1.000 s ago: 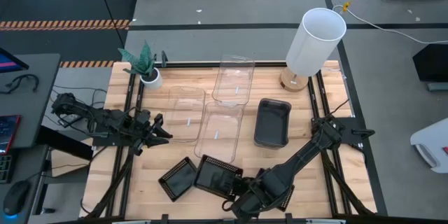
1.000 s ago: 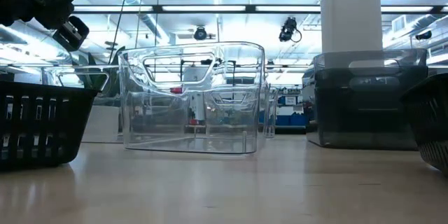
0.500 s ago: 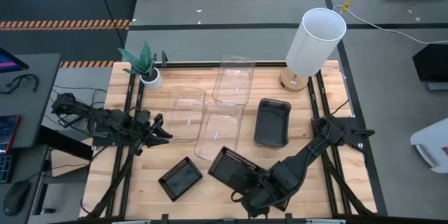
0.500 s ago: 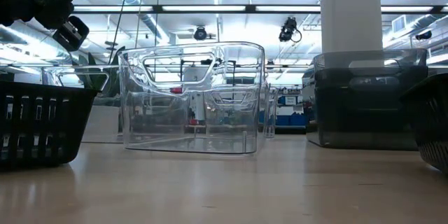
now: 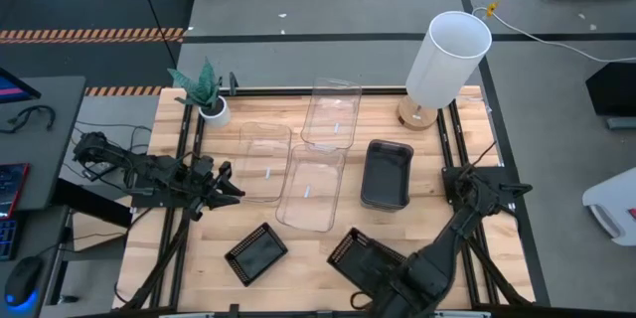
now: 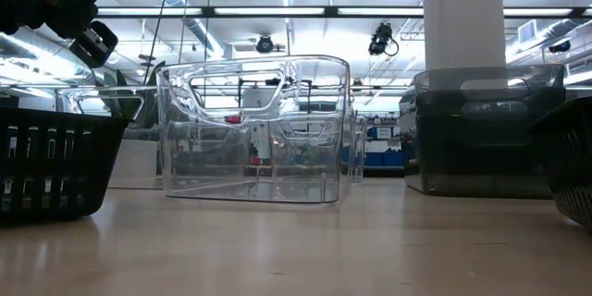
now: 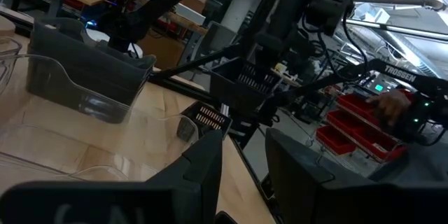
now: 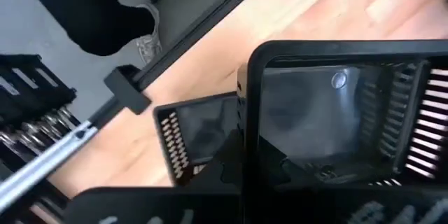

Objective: Stack baskets by color
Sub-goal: Stack the middle black bin on top of the right black bin

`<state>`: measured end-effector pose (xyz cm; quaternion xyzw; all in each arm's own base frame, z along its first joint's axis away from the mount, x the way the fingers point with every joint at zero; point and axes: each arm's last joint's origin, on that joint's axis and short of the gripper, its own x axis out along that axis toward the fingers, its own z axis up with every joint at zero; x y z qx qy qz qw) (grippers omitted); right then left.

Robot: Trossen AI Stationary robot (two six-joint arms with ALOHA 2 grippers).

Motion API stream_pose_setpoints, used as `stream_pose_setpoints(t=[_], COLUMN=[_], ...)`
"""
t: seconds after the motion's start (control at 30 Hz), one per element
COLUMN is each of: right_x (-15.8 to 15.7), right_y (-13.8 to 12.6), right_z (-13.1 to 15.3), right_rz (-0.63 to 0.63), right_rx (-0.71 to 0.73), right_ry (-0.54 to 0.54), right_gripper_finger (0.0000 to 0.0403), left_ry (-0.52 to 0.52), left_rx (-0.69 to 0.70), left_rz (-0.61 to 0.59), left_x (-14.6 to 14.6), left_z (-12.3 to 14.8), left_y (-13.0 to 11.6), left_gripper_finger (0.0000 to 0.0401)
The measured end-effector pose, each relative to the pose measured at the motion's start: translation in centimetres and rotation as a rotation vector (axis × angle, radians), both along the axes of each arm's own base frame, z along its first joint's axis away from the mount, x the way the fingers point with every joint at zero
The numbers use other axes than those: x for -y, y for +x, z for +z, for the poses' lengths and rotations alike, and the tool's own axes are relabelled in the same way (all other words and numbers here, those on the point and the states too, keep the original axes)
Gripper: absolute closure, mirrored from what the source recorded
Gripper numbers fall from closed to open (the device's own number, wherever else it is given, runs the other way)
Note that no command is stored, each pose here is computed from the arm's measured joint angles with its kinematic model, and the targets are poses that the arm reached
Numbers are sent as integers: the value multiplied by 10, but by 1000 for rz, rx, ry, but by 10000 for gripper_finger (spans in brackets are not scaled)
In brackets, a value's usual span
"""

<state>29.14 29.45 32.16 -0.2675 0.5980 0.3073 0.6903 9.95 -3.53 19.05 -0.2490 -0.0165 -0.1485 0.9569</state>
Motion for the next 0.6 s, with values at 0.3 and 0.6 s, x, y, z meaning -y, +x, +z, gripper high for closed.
stream_pose_setpoints(t=[0.3,0.6], right_x=[-19,-16], right_y=[-23,-28], right_z=[-27,-58], right_rz=[-88,-27], right_rx=[-206,-321], right_ry=[25,-38], right_gripper_finger=[401,402], left_ry=[0,0], left_rx=[0,0], left_rz=[0,0], left_x=[0,0], left_z=[0,0], left_y=[0,0], left_gripper_finger=[284,284])
